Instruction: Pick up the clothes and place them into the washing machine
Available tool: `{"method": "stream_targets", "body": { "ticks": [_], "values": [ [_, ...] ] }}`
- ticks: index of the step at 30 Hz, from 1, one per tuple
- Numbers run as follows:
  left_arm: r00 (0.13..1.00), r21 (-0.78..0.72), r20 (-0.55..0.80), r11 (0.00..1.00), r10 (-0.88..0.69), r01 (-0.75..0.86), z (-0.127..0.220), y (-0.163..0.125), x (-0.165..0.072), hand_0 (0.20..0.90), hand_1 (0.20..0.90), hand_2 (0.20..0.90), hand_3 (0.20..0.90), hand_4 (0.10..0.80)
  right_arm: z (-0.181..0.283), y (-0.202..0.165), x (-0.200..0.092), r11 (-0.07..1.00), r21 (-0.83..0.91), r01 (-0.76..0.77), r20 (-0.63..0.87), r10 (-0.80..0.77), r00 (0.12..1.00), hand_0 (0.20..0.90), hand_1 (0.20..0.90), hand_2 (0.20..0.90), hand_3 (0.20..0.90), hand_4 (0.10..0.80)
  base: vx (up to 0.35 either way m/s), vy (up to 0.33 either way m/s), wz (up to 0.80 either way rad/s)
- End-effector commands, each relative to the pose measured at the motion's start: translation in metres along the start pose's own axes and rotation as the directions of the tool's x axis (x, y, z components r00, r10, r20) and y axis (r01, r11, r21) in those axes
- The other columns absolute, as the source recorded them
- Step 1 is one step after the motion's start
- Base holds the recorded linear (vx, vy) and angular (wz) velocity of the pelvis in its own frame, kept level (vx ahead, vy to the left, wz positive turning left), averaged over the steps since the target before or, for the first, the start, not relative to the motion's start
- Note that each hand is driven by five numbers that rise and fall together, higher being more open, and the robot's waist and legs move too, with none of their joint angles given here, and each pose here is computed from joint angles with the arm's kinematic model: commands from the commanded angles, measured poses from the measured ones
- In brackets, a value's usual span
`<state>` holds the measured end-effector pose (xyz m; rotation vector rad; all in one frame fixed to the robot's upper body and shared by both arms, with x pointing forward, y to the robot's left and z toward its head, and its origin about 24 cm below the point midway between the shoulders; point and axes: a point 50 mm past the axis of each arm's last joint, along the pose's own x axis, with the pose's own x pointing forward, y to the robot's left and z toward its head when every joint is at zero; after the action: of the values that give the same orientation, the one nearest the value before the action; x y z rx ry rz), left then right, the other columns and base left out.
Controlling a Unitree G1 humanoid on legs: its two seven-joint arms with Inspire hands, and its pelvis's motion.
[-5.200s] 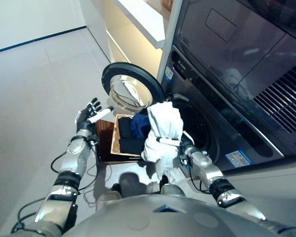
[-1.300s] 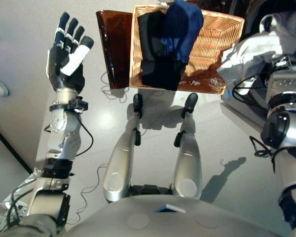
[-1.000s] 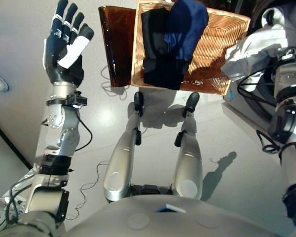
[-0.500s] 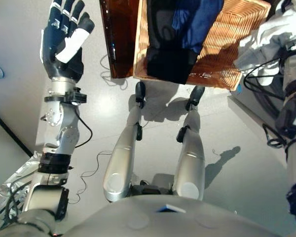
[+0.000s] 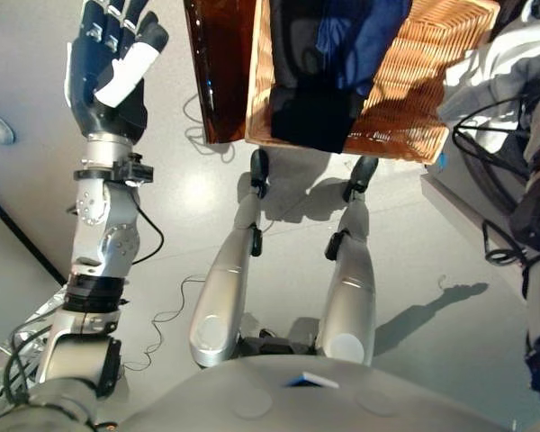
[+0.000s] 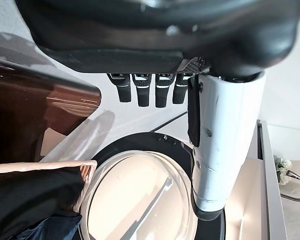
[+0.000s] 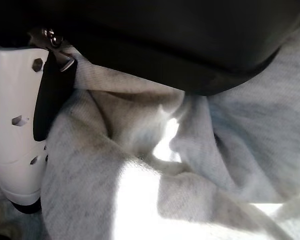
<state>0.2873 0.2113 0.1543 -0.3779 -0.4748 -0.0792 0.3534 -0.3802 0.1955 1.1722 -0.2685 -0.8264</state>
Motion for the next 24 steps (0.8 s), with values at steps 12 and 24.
{"method": "stream_targets", "body": {
  "ticks": [12,24],
  "values": [
    [0.987,0.031,0.158,0.998,0.041,-0.047,0.035,0.016,-0.031,0.9,0.9,0.9,0.9,0.8,0.109,0.014,-0.009,0.992,-0.111,-0.057,0.422,0.099,0.901,0.2,0.2,0.2,0.2,0.3,0.011,-0.004,-0.03],
    [0.987,0.036,0.154,0.998,0.053,-0.059,0.034,0.017,-0.033,0.9,0.9,0.9,0.9,0.8,0.104,0.004,-0.007,0.979,-0.203,-0.014,0.425,0.101,0.899,0.9,0.9,0.9,0.9,0.8,0.003,-0.002,0.0]
  ]
}}
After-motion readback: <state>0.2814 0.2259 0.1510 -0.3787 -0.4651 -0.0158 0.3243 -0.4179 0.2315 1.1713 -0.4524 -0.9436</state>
